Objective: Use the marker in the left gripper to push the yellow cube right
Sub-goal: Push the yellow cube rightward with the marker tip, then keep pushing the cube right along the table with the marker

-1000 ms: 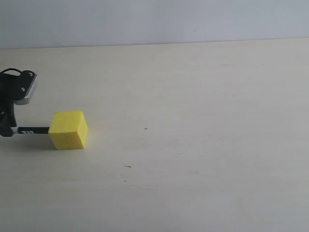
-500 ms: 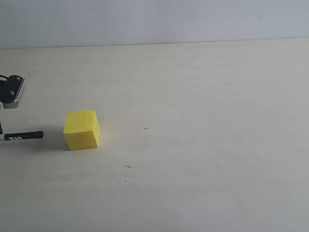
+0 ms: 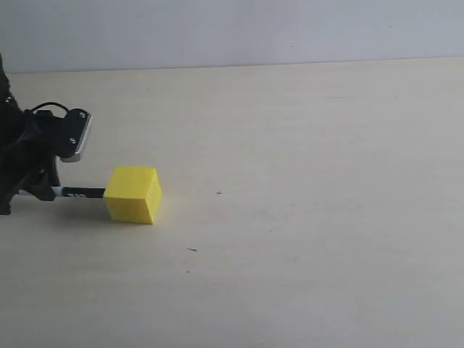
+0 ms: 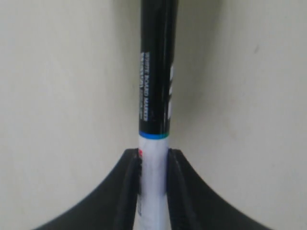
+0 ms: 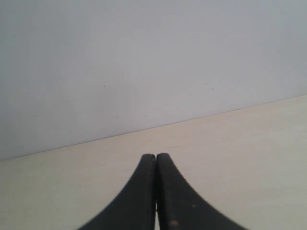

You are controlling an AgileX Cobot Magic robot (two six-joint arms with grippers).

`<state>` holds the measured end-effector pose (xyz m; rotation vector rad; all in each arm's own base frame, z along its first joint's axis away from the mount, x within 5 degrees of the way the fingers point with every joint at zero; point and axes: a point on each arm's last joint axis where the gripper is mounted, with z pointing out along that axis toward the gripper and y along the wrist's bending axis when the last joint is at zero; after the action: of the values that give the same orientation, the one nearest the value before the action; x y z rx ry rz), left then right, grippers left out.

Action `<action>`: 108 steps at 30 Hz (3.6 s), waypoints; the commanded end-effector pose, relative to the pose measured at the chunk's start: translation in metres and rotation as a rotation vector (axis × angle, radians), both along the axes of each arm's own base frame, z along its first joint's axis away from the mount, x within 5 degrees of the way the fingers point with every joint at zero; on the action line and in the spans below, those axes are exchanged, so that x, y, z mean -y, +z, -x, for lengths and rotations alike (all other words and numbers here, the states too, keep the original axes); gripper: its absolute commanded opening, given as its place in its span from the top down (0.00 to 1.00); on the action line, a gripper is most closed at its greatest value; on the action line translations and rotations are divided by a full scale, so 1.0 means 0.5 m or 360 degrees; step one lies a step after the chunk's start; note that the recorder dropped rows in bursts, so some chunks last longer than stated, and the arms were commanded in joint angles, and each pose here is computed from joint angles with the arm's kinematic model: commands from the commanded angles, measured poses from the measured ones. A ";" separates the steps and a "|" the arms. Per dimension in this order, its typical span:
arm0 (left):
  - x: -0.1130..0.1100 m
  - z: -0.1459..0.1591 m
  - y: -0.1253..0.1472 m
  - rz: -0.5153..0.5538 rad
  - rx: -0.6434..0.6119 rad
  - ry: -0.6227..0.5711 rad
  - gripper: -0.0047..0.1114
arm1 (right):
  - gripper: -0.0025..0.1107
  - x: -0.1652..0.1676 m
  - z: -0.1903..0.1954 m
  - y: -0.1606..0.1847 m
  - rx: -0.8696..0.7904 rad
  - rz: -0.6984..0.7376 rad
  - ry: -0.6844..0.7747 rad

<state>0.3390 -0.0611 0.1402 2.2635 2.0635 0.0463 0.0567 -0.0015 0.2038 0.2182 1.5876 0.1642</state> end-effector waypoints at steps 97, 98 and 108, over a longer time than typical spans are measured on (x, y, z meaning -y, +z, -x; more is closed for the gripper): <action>0.132 0.020 0.035 0.0071 0.0026 0.0059 0.96 | 0.98 0.001 0.001 -0.001 0.0010 0.0013 -0.0010; 0.132 0.021 0.035 0.0070 0.0023 0.0059 0.96 | 0.98 0.001 0.001 -0.001 0.0010 0.0013 -0.0010; 0.129 0.023 0.034 0.0035 0.0007 0.0029 0.96 | 0.98 0.001 0.001 -0.001 0.0010 0.0013 -0.0010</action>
<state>0.3270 -0.1258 0.1554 2.2285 2.0745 0.0231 0.0567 -0.0015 0.2038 0.2182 1.5876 0.1642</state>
